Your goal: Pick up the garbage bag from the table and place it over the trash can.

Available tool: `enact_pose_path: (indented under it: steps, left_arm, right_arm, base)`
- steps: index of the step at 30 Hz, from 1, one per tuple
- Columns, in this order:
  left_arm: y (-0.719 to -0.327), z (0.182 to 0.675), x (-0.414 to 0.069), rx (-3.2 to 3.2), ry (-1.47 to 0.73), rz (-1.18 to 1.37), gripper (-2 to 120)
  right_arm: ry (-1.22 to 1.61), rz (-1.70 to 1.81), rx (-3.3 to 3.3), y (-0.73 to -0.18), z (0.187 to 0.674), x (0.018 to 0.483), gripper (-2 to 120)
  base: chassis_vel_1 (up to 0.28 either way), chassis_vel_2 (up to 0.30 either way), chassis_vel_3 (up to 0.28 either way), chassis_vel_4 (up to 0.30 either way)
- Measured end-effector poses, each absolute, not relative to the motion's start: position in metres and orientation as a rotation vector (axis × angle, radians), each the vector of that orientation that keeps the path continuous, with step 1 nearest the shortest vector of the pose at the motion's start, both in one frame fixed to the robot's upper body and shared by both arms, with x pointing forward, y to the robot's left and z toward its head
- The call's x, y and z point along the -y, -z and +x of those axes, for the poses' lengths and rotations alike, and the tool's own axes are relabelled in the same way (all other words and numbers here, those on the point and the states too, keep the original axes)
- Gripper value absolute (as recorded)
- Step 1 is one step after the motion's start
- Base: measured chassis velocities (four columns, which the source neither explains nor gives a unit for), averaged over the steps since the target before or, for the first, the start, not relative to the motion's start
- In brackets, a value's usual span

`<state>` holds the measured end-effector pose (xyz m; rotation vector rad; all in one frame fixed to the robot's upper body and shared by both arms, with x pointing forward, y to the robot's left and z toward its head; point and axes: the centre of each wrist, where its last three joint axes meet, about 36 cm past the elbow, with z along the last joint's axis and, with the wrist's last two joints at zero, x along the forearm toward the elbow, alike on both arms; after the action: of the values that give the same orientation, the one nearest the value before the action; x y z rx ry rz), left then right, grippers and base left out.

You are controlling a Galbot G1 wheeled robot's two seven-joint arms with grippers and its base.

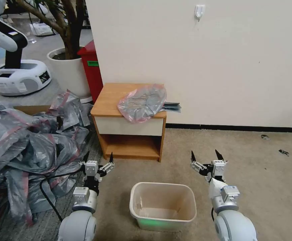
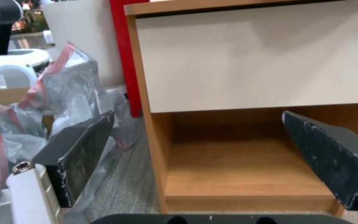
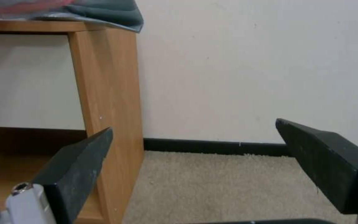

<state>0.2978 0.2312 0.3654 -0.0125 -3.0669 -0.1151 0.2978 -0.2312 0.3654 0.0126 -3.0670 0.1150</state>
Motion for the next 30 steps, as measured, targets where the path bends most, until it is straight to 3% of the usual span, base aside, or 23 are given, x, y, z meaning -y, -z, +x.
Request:
enact_pose_path:
  steps: [30]
  left_arm:
    - [-0.3654, 0.2978, -0.2312, 3.067, 0.115, -0.013, 100]
  right_arm:
    - [-0.115, 0.013, 3.067, -0.3654, 0.2977, 0.2312, 100]
  base:
    - [0.0, 0.0, 0.0, 0.0]
